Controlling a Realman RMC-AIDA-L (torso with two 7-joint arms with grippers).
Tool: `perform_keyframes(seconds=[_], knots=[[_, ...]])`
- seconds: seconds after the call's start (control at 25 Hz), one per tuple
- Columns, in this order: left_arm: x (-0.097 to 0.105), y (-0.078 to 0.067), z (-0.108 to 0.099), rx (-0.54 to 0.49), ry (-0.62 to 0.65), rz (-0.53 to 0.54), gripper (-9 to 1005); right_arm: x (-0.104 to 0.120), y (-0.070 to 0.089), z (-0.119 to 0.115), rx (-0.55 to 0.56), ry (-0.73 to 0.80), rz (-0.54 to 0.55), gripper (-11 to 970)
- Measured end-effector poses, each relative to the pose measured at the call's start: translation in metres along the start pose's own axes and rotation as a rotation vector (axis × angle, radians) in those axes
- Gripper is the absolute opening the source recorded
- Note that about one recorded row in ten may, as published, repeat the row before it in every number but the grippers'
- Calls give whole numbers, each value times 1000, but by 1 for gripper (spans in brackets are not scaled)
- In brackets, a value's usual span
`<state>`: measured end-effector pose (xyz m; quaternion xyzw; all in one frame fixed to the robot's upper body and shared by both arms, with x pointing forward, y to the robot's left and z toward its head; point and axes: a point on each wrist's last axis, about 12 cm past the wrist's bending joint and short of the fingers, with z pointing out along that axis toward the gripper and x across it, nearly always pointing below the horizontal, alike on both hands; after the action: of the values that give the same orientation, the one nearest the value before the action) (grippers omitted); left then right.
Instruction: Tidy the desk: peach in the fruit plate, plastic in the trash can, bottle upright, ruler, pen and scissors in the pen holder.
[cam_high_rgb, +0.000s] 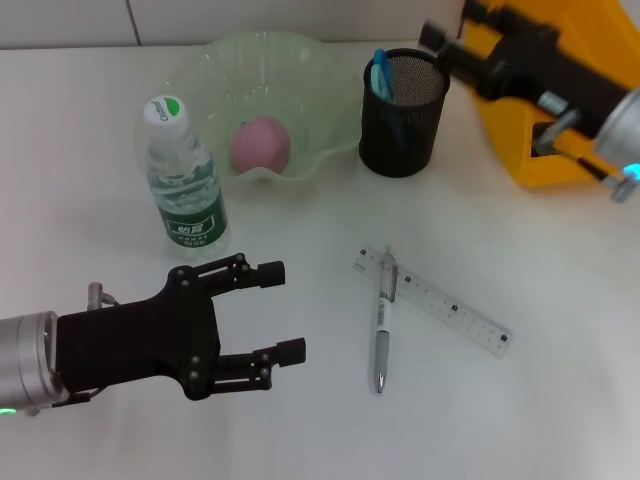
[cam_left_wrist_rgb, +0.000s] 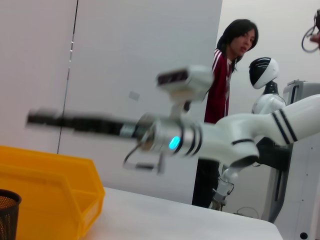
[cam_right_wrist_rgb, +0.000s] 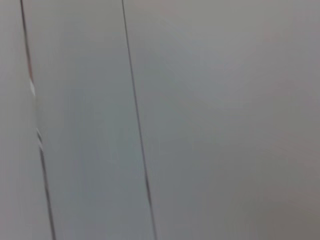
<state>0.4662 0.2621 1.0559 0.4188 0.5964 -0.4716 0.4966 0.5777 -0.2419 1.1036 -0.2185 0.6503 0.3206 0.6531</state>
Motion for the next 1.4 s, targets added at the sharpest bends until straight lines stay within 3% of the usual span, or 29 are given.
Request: perform_keyframes(seconds=[0.04, 0.16, 0.2, 0.24, 0.36, 0.4, 0.44, 0.52, 0.6, 0.72, 0.8, 1.12, 1.4], knots=[[0, 0, 0, -1, 1, 0, 810, 0, 0, 0, 0, 0, 0, 601], [0, 0, 0, -1, 1, 0, 810, -31, 5, -11, -60, -2, 96, 668], [0, 0, -1, -2, 1, -1, 810, -60, 10, -11, -123, 90, 154, 697], [0, 0, -1, -2, 1, -1, 810, -60, 10, -11, -123, 90, 154, 725], [0, -2, -2, 5, -5, -2, 810, -83, 18, 1, -201, 386, 166, 811], [0, -3, -2, 10, -10, -4, 810, -89, 22, 11, -214, 590, 174, 840], [0, -3, -2, 10, -10, -4, 810, -89, 22, 11, -214, 590, 174, 840], [0, -3, -3, 9, -10, -5, 810, -93, 26, 23, -212, 746, 158, 839], [0, -3, -3, 8, -10, -5, 810, -91, 33, 40, -188, 931, 70, 839], [0, -3, -3, 7, -10, -5, 810, -84, 39, 51, -179, 1027, -8, 838], [0, -3, -4, 7, -9, -5, 810, -71, 52, 70, -206, 1114, -88, 838], [0, -3, -4, 6, -9, -6, 810, -44, 71, 94, -248, 1202, -169, 836], [0, -3, -5, 6, -8, -6, 810, -18, 76, 100, -219, 1250, -185, 835]])
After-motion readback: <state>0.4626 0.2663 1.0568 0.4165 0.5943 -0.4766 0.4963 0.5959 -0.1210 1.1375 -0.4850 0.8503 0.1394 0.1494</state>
